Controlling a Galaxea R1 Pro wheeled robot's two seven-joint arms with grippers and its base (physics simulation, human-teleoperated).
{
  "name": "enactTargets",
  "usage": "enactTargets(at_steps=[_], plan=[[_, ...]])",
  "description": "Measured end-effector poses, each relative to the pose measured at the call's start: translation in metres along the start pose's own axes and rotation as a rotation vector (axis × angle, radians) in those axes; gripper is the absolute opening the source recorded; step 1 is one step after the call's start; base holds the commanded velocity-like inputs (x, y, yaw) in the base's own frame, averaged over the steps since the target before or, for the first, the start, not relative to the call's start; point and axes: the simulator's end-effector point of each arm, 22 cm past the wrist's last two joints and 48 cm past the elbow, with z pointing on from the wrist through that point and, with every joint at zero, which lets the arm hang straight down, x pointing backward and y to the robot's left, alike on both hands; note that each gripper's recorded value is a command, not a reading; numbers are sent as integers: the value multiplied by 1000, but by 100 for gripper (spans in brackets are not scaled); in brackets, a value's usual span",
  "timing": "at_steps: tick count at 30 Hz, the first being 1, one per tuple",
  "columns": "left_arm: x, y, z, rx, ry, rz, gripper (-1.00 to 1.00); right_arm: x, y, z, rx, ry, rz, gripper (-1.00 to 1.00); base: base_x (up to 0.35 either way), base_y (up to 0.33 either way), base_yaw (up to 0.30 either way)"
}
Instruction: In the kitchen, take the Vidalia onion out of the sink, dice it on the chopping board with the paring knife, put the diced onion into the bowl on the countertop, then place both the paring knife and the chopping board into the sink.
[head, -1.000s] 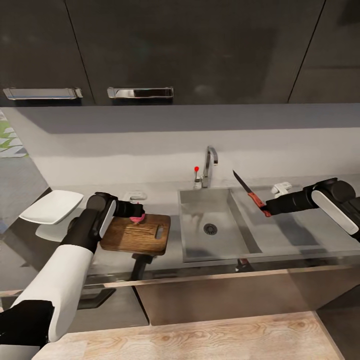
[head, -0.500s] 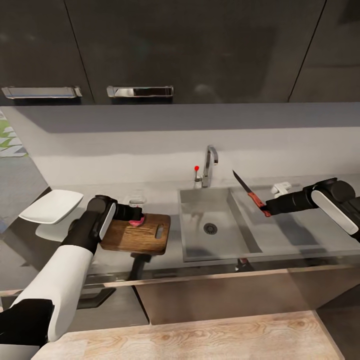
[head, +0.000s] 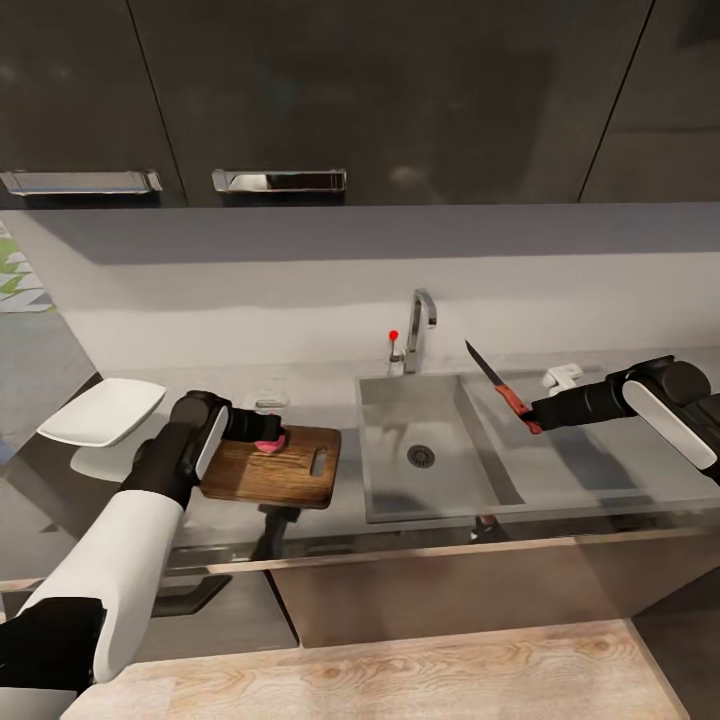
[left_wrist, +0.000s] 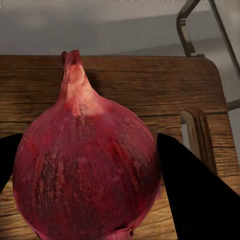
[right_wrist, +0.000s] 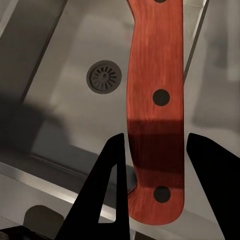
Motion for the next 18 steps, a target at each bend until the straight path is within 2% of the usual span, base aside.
enactTargets(at_steps=[8,11,18], plan=[[6,16,0,-21,10,-13,-100,0,0,0,0,0,0,-100,0,0,0],[4,31,-4,-35,1,-41,-100,0,0,0,-1,1,0,-100,0,0,0],[3,34,-5,-29,-8,-64,-100,0,2,2,-5,1,-1,-100,0,0,0]])
